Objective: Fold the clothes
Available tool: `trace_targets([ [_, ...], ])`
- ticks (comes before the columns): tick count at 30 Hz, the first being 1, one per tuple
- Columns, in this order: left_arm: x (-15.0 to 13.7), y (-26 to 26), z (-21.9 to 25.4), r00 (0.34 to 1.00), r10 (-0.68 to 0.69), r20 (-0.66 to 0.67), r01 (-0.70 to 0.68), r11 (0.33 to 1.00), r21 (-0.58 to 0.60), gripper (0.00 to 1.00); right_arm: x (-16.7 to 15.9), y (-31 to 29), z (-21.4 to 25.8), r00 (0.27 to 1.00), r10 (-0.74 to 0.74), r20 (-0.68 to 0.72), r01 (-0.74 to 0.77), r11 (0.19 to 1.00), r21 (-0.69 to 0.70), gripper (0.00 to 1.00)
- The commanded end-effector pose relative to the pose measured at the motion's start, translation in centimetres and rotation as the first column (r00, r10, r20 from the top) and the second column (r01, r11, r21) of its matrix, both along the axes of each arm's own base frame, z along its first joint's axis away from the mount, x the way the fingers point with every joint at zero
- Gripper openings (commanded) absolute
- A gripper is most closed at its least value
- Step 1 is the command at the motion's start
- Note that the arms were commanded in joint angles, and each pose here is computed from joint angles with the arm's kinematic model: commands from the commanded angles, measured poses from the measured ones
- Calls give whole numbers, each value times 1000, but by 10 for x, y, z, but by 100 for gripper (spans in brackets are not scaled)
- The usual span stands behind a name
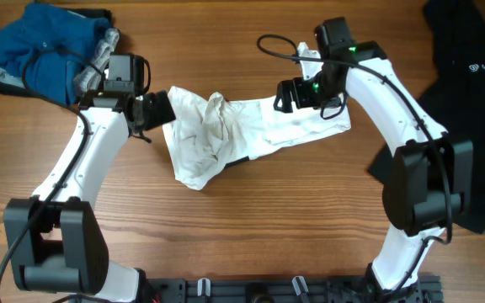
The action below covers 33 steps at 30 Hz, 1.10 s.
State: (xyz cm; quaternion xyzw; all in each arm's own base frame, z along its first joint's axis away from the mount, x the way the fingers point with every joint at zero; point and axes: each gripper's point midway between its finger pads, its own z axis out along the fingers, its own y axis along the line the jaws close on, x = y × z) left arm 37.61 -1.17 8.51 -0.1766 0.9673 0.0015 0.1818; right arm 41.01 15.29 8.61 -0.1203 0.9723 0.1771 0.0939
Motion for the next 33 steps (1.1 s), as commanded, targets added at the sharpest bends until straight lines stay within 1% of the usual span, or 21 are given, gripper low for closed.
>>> trace_targets([
  [1, -16, -28, -8, 984, -165, -69, 154, 979, -134, 100, 22, -23, 11, 997, -58, 44, 59, 998, -7, 99],
  [4, -32, -51, -22, 948, -310, -74, 284, 927, -245, 100, 28, -43, 11, 995, -84, 52, 85, 996, -11, 99],
  [5, -35, -58, -24, 934, -353, -59, 325, 905, -273, 100, 28, -46, 11, 994, -92, 52, 92, 996, -10, 99],
  [7, -40, -76, -26, 894, -448, -1, 420, 840, -343, 100, 29, -51, 11, 994, -96, 54, 97, 995, -12, 99],
  [8, -41, -78, -29, 890, -456, 11, 430, 830, -355, 100, 30, -51, 11, 994, -88, 58, 89, 996, -14, 99],
  [16, -47, -55, -61, 918, -396, 24, 380, 860, -339, 100, 28, -51, 10, 995, -78, 54, 79, 997, -17, 99],
  [21, -47, -58, -71, 915, -399, 63, 396, 853, -339, 100, 28, -51, 10, 995, -79, 54, 80, 997, -17, 99],
  [26, -38, -72, -77, 901, -416, 123, 429, 810, -400, 100, 28, -51, 10, 995, -79, 55, 80, 997, -17, 99],
  [33, -34, -98, -87, 875, -442, 197, 474, 703, -530, 100, 28, -51, 10, 995, -79, 56, 80, 997, -17, 99],
])
